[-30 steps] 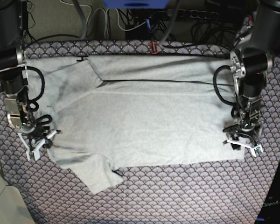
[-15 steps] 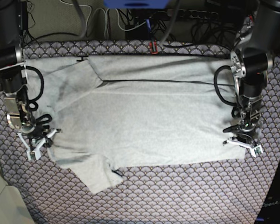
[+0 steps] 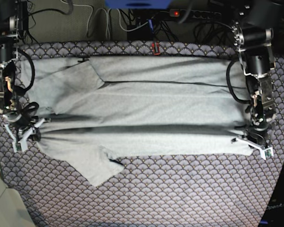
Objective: Fold the T-shirt properly
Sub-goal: 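Fold the grasped middle toward the collar edge with both grippers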
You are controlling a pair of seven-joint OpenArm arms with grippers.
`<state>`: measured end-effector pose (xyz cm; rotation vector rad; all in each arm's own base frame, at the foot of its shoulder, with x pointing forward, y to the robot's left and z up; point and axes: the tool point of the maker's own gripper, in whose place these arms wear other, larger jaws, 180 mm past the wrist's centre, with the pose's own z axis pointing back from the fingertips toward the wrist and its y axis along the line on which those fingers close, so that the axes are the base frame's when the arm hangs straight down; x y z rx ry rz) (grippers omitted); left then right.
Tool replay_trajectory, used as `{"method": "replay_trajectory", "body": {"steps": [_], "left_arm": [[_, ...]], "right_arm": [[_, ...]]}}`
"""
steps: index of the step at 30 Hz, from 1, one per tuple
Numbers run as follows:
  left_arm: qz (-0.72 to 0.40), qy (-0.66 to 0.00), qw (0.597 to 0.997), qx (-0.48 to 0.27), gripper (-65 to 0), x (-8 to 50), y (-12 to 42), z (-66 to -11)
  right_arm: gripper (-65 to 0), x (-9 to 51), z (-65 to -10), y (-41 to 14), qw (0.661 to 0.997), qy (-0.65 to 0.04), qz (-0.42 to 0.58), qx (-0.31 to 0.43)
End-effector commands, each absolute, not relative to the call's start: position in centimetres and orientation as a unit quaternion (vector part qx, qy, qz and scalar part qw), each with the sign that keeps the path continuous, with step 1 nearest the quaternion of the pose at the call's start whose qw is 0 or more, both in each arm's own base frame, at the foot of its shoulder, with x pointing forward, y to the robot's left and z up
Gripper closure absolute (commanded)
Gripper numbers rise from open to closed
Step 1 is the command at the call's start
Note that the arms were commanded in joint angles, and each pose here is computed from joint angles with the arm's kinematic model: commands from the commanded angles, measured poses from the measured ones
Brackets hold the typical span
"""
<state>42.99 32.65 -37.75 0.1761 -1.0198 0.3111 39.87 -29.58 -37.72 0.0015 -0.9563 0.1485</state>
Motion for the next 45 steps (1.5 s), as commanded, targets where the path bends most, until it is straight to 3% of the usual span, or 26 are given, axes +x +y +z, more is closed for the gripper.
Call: {"method": "replay_trajectory", "body": {"steps": [1, 14, 24, 32, 45], "left_arm": [[0.145, -0.516, 0.839, 0.096, -0.4, 43.8, 33.6, -35.3], [0.189, -0.502, 0.835, 0.124, -0.4, 38.1, 37.4, -35.1], [0.167, -0.491, 0.844, 0.137, -0.4, 34.5, 36.7, -36.3], [0.194, -0.471, 0.855, 0.101, -0.4, 31.6, 36.4, -38.5], [0.19, -0.466, 0.858, 0.104, -0.4, 30.9, 36.6, -38.7]], "right_arm": [[0.0, 40.5, -35.5, -30.4, 0.872, -0.484, 0.078, -0.012], [0.0, 33.3, -35.4, -29.6, 0.875, -0.475, 0.095, -0.014], [0.0, 30.0, -34.8, -28.1, 0.872, -0.473, 0.128, 0.004], [0.0, 28.3, -35.7, -28.1, 0.876, -0.47, 0.109, 0.021], [0.0, 26.2, -37.2, -27.7, 0.887, -0.448, 0.104, 0.029]]}}
